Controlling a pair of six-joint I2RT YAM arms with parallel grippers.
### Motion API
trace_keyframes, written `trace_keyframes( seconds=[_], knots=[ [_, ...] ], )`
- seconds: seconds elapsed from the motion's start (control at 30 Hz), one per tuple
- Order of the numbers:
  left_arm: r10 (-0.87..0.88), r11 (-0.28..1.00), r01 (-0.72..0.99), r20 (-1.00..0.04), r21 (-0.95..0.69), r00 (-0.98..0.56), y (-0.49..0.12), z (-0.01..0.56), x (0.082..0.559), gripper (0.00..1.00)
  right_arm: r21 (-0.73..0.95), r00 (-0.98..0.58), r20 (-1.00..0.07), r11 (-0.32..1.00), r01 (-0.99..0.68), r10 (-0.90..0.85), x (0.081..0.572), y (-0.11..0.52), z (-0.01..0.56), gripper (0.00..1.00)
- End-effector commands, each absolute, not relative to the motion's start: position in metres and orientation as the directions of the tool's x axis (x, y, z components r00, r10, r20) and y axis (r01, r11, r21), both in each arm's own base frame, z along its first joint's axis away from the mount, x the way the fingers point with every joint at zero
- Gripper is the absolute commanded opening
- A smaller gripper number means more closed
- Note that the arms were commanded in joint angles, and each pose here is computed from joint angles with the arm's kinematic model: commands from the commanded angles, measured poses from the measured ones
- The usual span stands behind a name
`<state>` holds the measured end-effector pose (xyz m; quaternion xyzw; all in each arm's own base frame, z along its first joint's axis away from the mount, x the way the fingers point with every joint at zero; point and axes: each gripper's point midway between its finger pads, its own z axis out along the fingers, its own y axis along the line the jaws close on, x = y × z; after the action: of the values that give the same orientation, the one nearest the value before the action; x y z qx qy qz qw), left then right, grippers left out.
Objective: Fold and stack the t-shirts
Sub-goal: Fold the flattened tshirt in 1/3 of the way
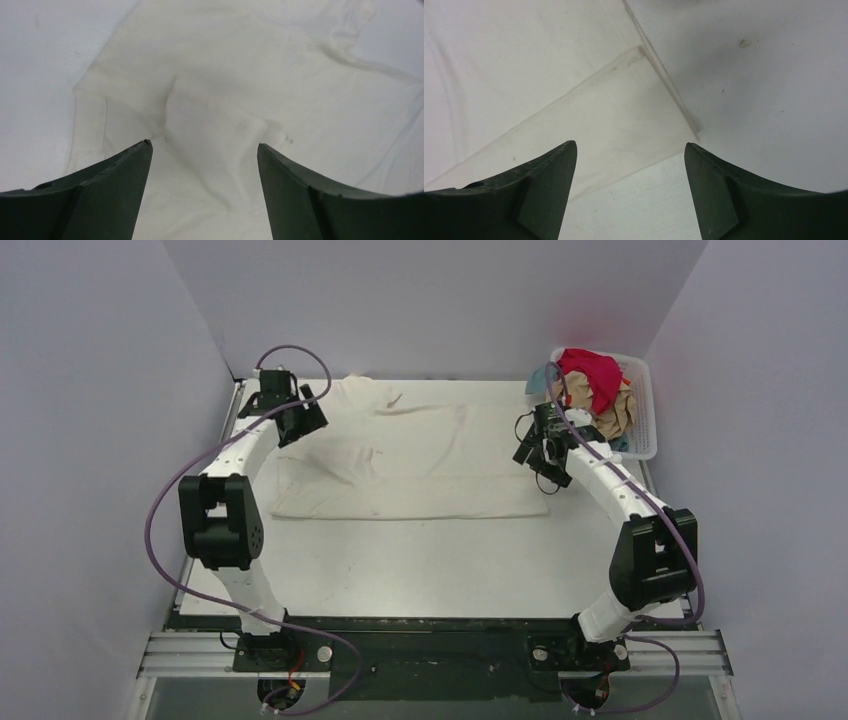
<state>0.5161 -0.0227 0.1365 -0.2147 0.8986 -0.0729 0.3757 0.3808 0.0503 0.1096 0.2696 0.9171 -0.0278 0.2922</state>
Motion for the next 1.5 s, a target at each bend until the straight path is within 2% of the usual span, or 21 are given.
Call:
trace_keyframes(
  seconds=[0.0, 0.1, 0.13, 0.4, 0.6, 0.7, 0.8, 1.0, 1.13, 1.23, 1.33, 1.47],
  knots=[
    [-0.495, 0.869, -0.34, -0.618, -0.359, -0.611, -0.032, 0.142, 0.462, 0.87, 0.092, -0.721, -0.57, 0.903, 0.421, 0.394, 0.358, 0.073, 0.112, 0.74],
    [-0.536, 0.836, -0.298, -0.565, -0.461, -0.627, -0.052, 0.112, 0.429, 0.88, 0.136, -0.769, -0.513, 0.921, 0.366, 0.382, 0.36, 0.098, 0.09, 0.75],
    [-0.543, 0.83, -0.302, -0.554, -0.47, -0.631, -0.053, 0.104, 0.425, 0.89, 0.148, -0.791, -0.48, 0.923, 0.355, 0.38, 0.361, 0.106, 0.078, 0.75],
    [-0.603, 0.78, -0.418, -0.378, -0.466, -0.703, -0.044, 0.03, 0.403, 0.91, 0.168, -0.829, -0.41, 0.925, 0.341, 0.38, 0.386, 0.125, 0.026, 0.75],
    [-0.653, 0.748, -0.546, -0.271, -0.378, -0.707, -0.037, 0.004, 0.346, 0.92, 0.134, -0.852, -0.326, 0.912, 0.387, 0.41, 0.343, 0.116, -0.008, 0.75],
    [-0.714, 0.697, -0.645, -0.231, -0.313, -0.661, -0.029, -0.003, 0.315, 0.93, 0.144, -0.845, -0.327, 0.906, 0.399, 0.424, 0.321, 0.112, -0.006, 0.75],
    [-0.768, 0.638, -0.715, -0.174, -0.287, -0.616, -0.033, -0.007, 0.275, 0.93, 0.16, -0.856, -0.275, 0.898, 0.409, 0.439, 0.283, 0.11, -0.016, 0.75],
    [-0.815, 0.577, -0.789, -0.205, -0.211, -0.542, -0.02, -0.004, 0.21, 0.94, 0.185, -0.845, -0.265, 0.885, 0.427, 0.464, 0.224, 0.104, -0.016, 0.75],
    [-0.82, 0.564, -0.8, -0.251, -0.206, -0.513, -0.014, 0.004, 0.185, 0.94, 0.181, -0.849, -0.259, 0.886, 0.427, 0.461, 0.188, 0.101, -0.02, 0.75],
    [-0.83, 0.552, -0.792, -0.266, -0.26, -0.491, -0.019, 0.007, 0.18, 0.94, 0.171, -0.847, -0.259, 0.885, 0.433, 0.464, 0.168, 0.098, -0.02, 0.75],
    [-0.842, 0.527, -0.811, -0.287, -0.255, -0.457, -0.013, 0.01, 0.177, 0.94, 0.176, -0.834, -0.294, 0.884, 0.433, 0.467, 0.16, 0.096, -0.015, 0.75],
    [-0.842, 0.519, -0.82, -0.307, -0.242, -0.443, -0.008, 0.014, 0.179, 0.95, 0.179, -0.826, -0.287, 0.874, 0.451, 0.485, 0.147, 0.095, -0.016, 0.75]
  ],
)
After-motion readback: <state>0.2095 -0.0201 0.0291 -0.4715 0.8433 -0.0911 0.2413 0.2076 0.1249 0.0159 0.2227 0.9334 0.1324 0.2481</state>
